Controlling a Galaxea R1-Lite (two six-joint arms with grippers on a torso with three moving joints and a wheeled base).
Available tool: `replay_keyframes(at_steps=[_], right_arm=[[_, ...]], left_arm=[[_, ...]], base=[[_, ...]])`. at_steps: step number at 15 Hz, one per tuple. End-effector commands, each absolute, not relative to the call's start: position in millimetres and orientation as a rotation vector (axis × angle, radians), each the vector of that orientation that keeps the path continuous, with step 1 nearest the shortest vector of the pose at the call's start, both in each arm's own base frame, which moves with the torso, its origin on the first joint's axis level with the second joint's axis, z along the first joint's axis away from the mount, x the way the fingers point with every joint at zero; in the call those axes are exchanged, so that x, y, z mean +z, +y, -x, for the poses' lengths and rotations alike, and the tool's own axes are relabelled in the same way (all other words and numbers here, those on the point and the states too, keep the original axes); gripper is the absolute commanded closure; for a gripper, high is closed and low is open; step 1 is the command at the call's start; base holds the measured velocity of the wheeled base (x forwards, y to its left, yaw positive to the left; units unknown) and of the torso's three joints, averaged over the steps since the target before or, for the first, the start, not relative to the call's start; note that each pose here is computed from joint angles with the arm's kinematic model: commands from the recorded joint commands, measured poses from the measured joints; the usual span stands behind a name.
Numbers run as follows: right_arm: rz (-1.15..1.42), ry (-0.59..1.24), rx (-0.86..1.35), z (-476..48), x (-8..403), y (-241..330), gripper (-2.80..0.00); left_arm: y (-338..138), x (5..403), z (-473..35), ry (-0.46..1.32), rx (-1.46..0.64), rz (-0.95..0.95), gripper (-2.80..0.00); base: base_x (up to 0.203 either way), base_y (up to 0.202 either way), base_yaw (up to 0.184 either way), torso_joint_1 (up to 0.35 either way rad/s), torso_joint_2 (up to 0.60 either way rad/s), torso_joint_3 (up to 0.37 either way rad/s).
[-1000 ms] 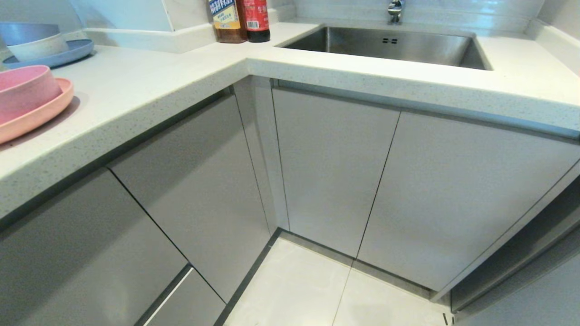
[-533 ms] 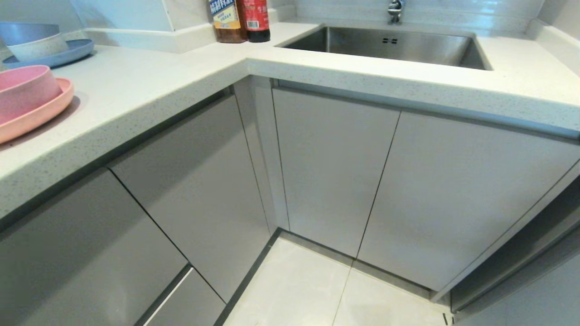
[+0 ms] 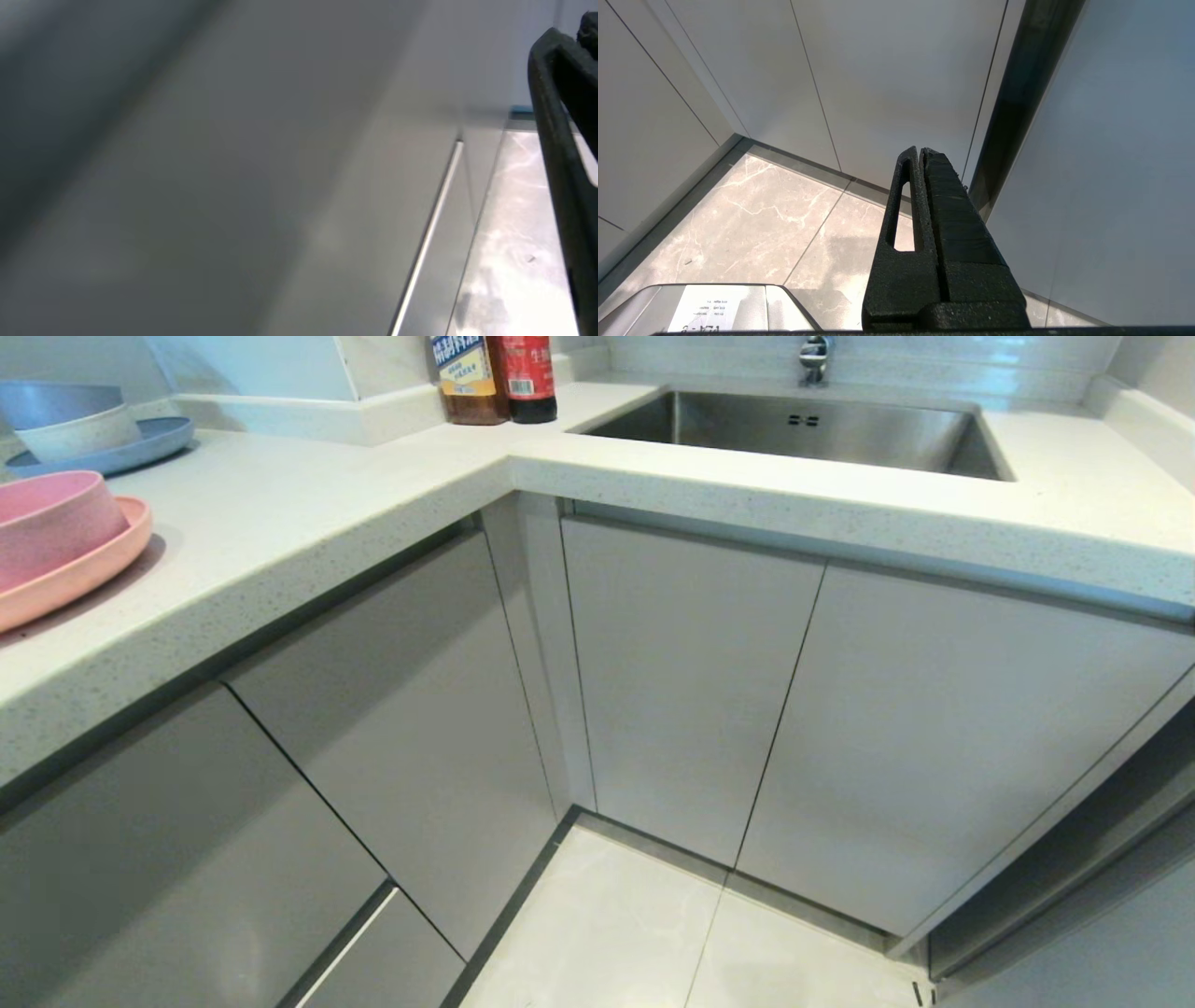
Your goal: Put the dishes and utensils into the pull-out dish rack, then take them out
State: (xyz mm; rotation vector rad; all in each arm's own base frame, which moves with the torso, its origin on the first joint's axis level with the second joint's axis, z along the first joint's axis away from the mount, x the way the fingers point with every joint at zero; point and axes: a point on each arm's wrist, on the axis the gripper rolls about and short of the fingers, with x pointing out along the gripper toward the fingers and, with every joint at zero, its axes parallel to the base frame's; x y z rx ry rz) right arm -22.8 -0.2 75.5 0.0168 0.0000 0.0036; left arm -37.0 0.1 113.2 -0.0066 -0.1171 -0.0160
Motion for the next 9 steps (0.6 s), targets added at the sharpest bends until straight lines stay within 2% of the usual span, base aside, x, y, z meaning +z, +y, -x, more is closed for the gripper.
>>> replay_keyframes(at_steps=[1, 9], right_arm=[[-0.017, 0.001, 0.004, 22.7, 75.1, -0.2, 0.00], [-0.017, 0.002, 0.004, 22.7, 75.1, -0.2, 0.00]], left_arm=[[-0.4, 94.4, 28.3, -0.076, -0.037, 0.003, 0.00], [0.1, 74.4, 20.9, -0.030, -0.008, -0.009, 0.00]], base=[[0.000, 0.000, 0.000, 0.000, 0.00, 0.000], [0.000, 0.000, 0.000, 0.000, 0.00, 0.000]])
